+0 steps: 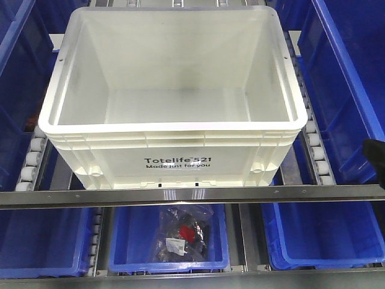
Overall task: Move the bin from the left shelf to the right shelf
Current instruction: 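Lower both grippers onto the side rims of the white tote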
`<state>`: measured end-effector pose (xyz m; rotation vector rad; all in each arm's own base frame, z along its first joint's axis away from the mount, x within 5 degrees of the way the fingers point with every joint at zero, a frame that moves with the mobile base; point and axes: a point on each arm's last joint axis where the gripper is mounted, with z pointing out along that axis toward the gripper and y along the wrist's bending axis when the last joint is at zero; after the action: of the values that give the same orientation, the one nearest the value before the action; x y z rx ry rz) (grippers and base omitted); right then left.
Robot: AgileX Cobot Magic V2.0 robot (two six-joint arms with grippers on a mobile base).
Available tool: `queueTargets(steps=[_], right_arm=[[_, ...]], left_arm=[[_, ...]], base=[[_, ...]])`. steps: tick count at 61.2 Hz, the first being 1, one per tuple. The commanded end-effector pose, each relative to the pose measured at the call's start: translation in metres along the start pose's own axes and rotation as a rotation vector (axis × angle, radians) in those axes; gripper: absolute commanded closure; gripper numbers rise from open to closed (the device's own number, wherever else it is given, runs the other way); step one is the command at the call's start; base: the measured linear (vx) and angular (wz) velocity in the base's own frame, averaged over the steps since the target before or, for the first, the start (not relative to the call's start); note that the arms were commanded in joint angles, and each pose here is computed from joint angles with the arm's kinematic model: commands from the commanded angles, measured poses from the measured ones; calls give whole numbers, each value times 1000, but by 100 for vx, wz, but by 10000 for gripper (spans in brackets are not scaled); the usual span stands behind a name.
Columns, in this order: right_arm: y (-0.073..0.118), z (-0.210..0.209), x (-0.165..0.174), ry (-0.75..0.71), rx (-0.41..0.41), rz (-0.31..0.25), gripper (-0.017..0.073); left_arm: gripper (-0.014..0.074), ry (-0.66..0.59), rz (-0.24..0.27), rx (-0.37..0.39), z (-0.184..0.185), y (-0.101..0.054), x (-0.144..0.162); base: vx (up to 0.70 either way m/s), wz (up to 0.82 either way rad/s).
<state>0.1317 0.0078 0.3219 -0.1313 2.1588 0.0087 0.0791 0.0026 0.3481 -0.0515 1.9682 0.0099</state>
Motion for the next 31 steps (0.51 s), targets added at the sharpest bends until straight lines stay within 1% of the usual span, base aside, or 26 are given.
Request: queueTargets(steps=[1, 4, 5, 8, 10, 11, 12, 16, 18, 22, 25, 31], right_arm=[[0, -7, -24, -50, -8, -13, -168], [2, -7, -30, -30, -31, -34, -160], [3, -7, -31, -25, -39, -43, -158], [10, -5, -36, -12, -77, -94, -144], [15, -2, -39, -4, -102, -129, -134], [17, -2, -40, -1, -111, -144, -131], [20, 0, -42, 3, -125, -165, -125], [30, 4, -49, 17, -150, -225, -104], [33, 7, -54, 23, -153, -240, -94], [40, 13, -66, 31, -145, -254, -79], [44, 19, -76, 38, -136, -248, -70], [50, 36, -96, 81, -113, -191, -61]], left_arm=[[-66, -70, 6, 36, -3, -4, -23], [-60, -63, 32, 82, -2, -8, -29], [-55, -58, 51, 101, -2, -10, -30], [-46, -44, 84, 163, 1, -16, -35], [-38, -35, 124, 215, 4, -22, -37], [-35, -27, 129, 231, 5, -23, -37], [-31, -17, 146, 253, 8, -26, -37], [-22, 17, 190, 312, 16, -35, -40], [-19, 40, 206, 332, 22, -39, -41], [-16, 76, 235, 358, 33, -46, -48], [-15, 111, 250, 361, 47, -51, -53], [-12, 176, 251, 321, 78, -58, -68]], base=[[0, 0], [0, 0], [0, 0], [0, 0], [0, 0], [0, 0], [0, 0], [0, 0], [0, 0], [0, 0], [0, 0], [0, 0]])
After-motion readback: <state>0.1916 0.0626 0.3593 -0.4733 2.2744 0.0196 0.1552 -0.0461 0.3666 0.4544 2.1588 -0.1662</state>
